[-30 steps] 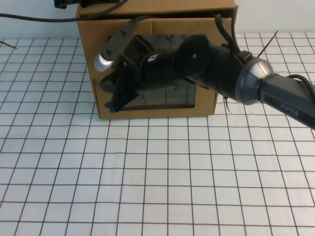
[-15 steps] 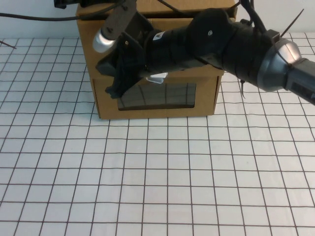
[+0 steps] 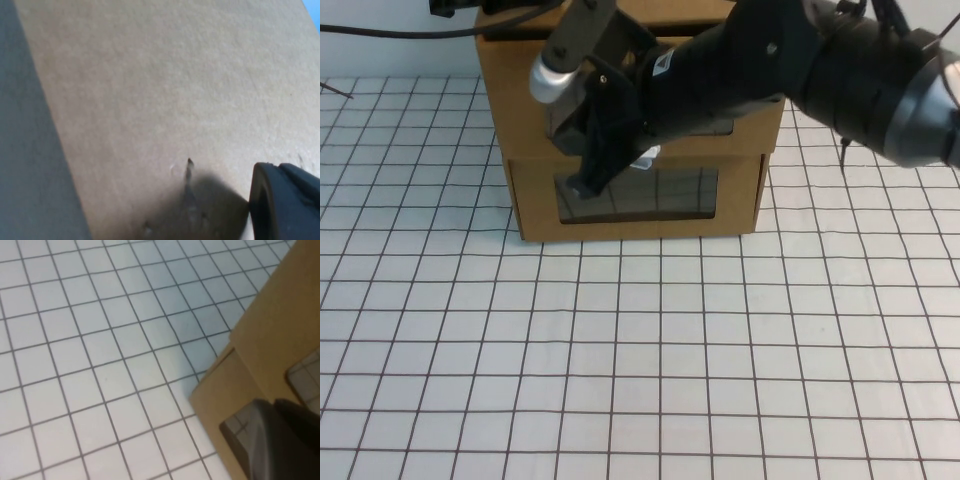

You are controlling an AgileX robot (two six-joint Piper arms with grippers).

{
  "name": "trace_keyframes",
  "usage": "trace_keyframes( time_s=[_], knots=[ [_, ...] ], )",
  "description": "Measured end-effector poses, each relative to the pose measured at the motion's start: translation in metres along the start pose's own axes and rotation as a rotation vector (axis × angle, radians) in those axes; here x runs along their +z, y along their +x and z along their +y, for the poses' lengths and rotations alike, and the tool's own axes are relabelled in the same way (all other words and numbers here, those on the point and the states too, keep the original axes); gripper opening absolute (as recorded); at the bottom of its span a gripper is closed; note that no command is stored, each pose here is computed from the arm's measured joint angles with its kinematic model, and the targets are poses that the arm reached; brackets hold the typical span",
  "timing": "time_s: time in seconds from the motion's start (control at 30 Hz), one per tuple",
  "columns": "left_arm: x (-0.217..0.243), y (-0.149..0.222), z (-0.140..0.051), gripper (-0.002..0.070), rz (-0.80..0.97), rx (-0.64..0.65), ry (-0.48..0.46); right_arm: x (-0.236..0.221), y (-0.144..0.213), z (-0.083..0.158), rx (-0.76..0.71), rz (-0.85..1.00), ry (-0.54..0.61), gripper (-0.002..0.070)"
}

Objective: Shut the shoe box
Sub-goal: Close the shoe box with your right arm

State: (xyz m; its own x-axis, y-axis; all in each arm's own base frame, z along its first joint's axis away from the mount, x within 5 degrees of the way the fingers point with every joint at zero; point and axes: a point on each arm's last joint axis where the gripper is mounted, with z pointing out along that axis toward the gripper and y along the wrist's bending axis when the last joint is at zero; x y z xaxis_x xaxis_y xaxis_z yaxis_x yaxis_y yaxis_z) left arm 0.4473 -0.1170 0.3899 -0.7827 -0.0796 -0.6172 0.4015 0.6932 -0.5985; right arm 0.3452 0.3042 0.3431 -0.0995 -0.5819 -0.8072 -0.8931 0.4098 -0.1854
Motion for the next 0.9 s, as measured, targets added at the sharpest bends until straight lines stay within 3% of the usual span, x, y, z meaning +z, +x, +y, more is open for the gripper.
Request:
trace_keyframes(
  time_s=[0.43,0.9],
  knots=[
    [0.000,0.000,0.000,-0.0006,0.002,0.000,0.000,-0.020,0.021,-0.034,0.064,0.048,0.060,-0.0013],
    [0.000,0.000,0.000,-0.0006,0.000,0.000,-0.001,-0.005,0.037,-0.062,0.162,-0.055,0.162,-0.0013]
  ],
)
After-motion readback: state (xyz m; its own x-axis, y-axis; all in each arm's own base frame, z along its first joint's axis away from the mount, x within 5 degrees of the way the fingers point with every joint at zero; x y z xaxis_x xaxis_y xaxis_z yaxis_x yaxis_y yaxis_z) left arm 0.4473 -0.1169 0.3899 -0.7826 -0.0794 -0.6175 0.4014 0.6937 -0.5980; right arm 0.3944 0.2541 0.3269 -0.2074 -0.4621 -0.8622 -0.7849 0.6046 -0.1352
